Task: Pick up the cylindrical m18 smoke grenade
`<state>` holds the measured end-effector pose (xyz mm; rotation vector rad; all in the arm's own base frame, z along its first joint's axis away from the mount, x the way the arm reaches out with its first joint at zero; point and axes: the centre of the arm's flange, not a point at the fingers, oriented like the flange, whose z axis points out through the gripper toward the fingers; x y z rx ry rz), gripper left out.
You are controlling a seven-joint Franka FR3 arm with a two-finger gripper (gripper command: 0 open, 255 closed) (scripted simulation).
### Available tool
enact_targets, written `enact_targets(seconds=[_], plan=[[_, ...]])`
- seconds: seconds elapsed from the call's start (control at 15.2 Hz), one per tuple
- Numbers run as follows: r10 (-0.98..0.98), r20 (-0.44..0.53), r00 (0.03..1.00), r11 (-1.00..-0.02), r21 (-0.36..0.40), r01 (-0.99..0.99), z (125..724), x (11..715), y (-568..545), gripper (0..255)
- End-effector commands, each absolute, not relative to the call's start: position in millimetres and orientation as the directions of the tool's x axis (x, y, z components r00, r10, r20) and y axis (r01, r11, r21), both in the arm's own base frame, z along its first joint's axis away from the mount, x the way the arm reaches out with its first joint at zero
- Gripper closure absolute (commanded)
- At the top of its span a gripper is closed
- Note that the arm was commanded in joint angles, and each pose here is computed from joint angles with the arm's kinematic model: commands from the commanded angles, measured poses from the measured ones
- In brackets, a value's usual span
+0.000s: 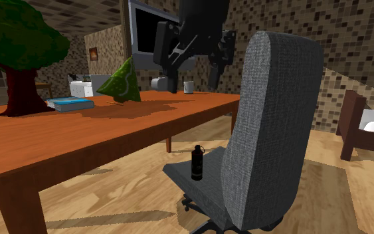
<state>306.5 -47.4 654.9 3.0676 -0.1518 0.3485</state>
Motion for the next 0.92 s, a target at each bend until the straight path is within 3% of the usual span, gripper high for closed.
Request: enact_targets(seconds=[0.0, 0.86], plan=[[-0.092, 0.226, 0.970, -0.994, 0.039, -0.103, 655, 307, -47, 0], [0.046, 0.151, 0.987, -0.996, 0.087, 0.034, 558, 411, -148, 0]])
